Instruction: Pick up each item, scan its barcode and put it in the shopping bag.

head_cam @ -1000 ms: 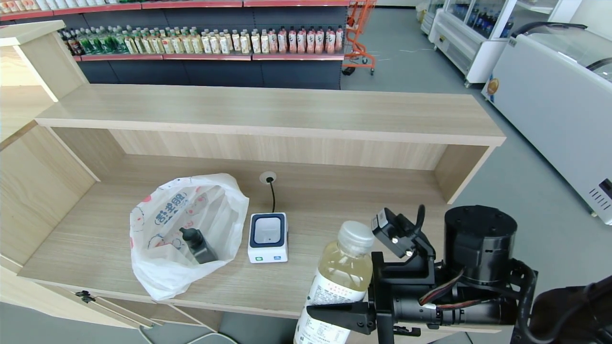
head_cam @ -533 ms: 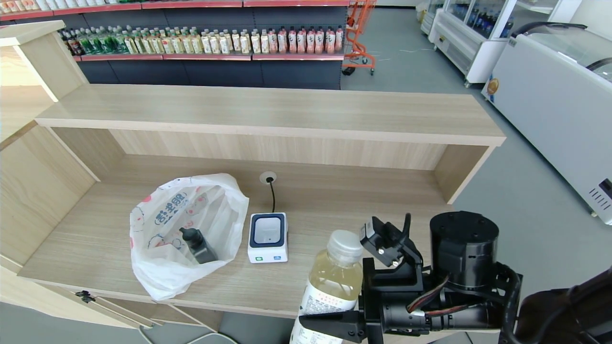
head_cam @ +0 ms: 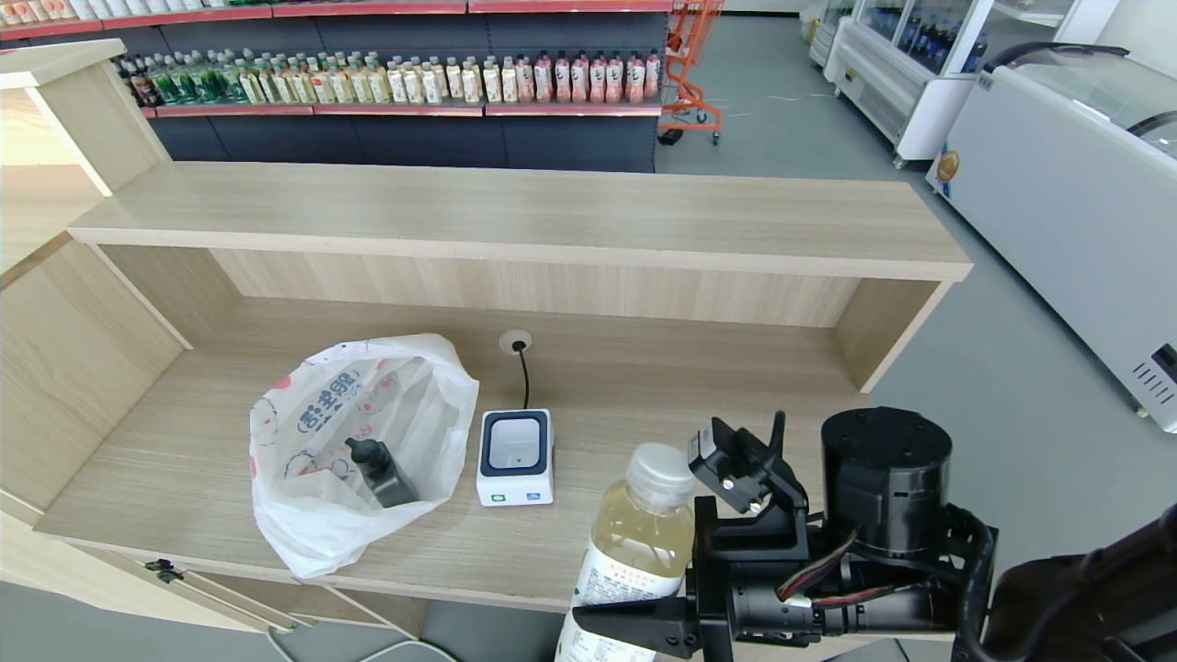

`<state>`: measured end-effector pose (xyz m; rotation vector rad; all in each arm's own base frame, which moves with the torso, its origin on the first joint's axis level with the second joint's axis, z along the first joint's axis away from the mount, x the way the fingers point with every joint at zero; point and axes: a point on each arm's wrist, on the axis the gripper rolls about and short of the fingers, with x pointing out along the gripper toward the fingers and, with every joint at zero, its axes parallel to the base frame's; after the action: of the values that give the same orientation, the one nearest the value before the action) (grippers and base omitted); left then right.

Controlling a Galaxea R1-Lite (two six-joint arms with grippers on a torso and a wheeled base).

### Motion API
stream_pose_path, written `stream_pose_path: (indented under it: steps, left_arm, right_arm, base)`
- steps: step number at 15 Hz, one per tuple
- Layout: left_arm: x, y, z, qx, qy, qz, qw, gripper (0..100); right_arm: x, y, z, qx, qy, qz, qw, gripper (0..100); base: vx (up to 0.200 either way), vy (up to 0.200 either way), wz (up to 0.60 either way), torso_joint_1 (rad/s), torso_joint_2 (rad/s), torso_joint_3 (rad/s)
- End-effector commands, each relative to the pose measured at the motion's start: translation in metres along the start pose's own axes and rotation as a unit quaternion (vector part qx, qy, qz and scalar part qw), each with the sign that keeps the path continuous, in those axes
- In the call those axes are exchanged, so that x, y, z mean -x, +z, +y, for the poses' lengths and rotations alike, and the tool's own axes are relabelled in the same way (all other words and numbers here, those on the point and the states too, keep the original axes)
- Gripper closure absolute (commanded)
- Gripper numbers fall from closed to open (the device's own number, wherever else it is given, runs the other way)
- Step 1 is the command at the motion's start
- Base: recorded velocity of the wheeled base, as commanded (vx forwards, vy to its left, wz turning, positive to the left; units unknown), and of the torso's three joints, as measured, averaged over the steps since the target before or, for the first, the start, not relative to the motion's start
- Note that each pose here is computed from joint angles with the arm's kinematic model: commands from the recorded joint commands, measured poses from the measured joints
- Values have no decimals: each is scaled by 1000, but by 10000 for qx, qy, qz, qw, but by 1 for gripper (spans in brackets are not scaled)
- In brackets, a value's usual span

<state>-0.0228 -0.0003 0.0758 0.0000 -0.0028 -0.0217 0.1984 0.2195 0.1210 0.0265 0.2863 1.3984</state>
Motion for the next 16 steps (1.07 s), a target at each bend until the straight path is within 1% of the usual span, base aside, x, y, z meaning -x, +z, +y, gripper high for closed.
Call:
stream_pose_path:
  steps: [1,16]
  left_arm:
    - [0,0,0,0,1,6,10000,0]
    - [0,0,0,0,1,6,10000,0]
  right_arm:
    - [1,1,-1,8,-20,-16,10000,100]
    - [6,4,2,85,-34,-43,9999,100]
  base:
    - [0,0,0,0,0,0]
    - [0,0,0,0,0,0]
